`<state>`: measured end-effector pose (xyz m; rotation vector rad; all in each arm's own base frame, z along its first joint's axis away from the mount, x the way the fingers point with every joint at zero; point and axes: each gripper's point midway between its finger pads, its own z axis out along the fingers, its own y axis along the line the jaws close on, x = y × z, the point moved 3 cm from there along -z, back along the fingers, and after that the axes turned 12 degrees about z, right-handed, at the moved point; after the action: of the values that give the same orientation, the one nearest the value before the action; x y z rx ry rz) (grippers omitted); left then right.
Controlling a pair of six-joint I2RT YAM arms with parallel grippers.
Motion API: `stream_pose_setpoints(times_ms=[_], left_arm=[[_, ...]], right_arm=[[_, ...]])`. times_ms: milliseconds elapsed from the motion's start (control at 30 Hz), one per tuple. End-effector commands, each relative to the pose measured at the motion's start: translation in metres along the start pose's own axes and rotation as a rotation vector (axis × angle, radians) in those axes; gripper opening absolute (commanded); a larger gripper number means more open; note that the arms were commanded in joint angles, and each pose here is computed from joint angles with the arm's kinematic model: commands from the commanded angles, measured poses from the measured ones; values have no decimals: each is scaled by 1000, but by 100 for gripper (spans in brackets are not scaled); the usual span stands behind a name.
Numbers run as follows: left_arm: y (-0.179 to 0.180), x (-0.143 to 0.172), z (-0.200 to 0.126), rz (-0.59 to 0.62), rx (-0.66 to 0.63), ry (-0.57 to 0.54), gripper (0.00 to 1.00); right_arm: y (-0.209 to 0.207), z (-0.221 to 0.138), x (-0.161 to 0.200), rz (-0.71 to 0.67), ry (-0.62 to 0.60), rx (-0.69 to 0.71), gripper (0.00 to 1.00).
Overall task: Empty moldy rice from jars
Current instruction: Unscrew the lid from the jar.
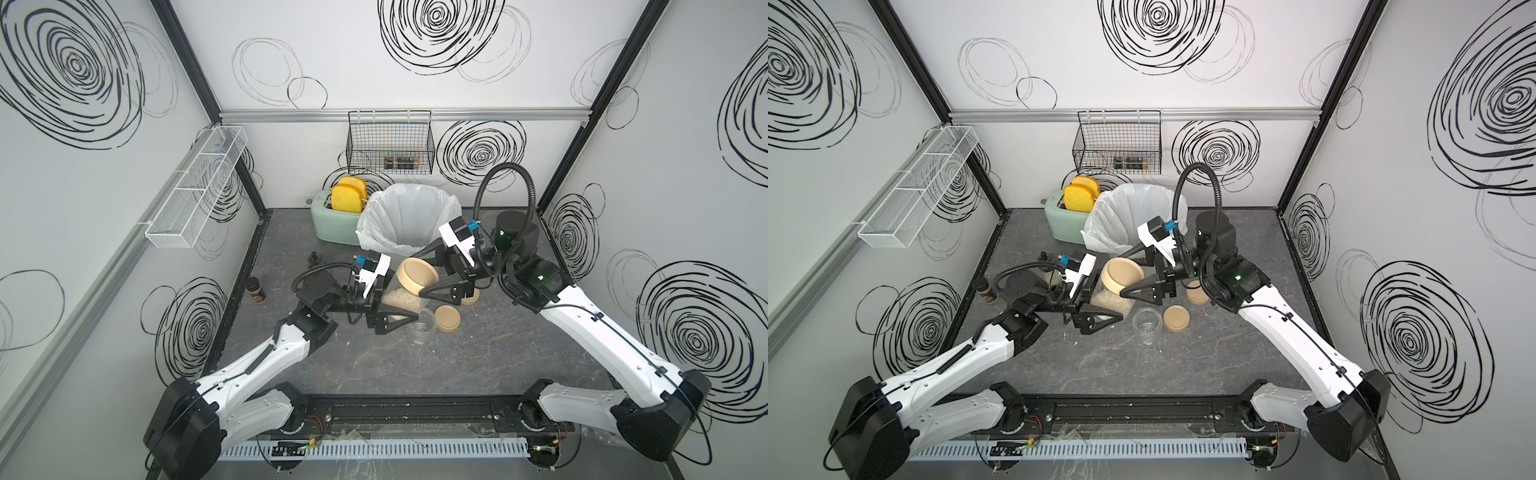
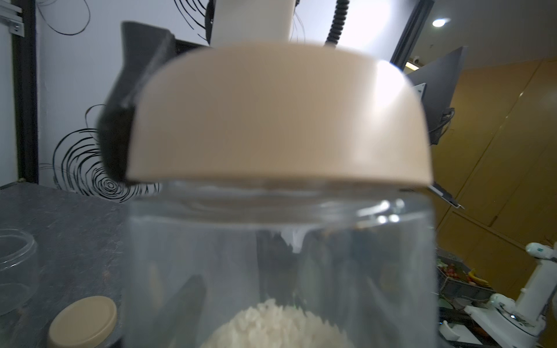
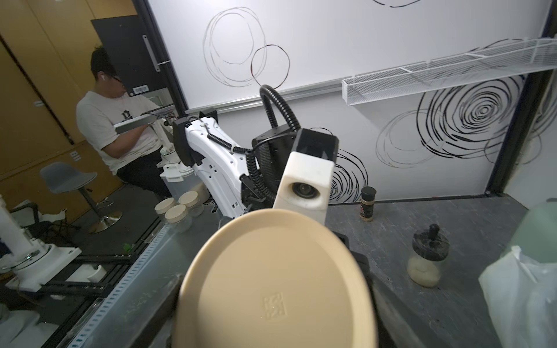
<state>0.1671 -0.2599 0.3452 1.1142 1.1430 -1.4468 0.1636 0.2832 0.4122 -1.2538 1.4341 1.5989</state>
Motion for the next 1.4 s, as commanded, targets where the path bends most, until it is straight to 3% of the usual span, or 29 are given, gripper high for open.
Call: stream_pose_setpoints(times_ms=[0,500,1067,1233,1367], left_arm=[[-32,-51,-5,187,98,-143,76],[-22,-48,-4,207,32,-125,77],[-17,-51,-15,235,-47,-152,78],[-2,-57,-29,284,-205,-176,80],[25,-46,-39,334,-459,-56,80]], right_arm=[[15,3,11,8,60,-148,68],[9,1,9,-19,40,-64,100],[2,-9,12,-18,18,39,98],[-6,-16,24,32,24,100,98],[-8,-23,32,54,22,154,98]])
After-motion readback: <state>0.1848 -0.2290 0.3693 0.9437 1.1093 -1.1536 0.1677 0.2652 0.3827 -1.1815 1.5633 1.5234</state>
